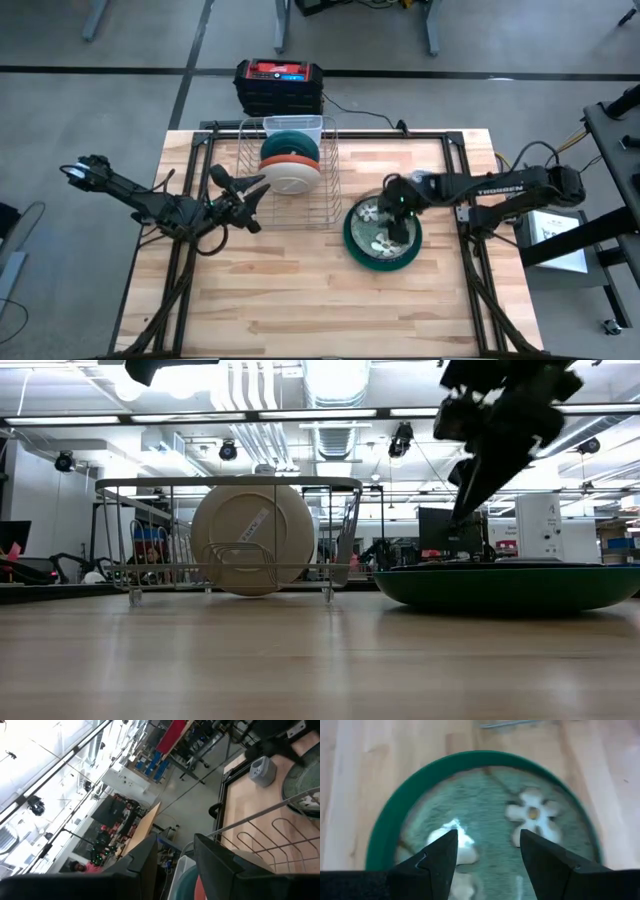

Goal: Sort dishes
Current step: Put the green ceramic plate into the dish rack

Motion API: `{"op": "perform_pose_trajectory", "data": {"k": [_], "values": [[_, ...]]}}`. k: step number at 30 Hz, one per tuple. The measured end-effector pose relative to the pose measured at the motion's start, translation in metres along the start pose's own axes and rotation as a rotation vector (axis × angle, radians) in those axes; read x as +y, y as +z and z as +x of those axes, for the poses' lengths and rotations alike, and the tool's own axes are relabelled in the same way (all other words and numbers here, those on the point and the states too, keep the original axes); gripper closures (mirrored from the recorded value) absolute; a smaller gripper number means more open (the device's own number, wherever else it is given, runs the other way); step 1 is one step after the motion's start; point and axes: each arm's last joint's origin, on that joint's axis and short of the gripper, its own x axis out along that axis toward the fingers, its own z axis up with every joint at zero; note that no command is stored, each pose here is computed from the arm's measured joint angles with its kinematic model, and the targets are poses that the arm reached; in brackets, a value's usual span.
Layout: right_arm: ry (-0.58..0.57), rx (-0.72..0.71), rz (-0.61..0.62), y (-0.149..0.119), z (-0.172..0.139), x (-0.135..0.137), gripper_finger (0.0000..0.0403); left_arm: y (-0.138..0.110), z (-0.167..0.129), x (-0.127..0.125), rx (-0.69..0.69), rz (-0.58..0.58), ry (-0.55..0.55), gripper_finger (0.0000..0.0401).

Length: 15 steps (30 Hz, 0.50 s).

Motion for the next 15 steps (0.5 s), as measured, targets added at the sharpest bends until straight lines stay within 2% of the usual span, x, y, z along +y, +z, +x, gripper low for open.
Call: {"op": "perform_pose_trajectory", "data": {"k": [7, 15], "values": [[0.028, 0.012, -0.022, -0.005, 0.001, 0.036, 0.0193, 0.002, 0.0, 0.002, -0.018, -0.068, 0.002, 0.0284], [0.001, 0.059, -0.083, -0.017, 0.011, 0.071, 0.0194, 0.008, 0.003, -0.003, -0.083, -0.153, -0.032, 0.0284]]}}
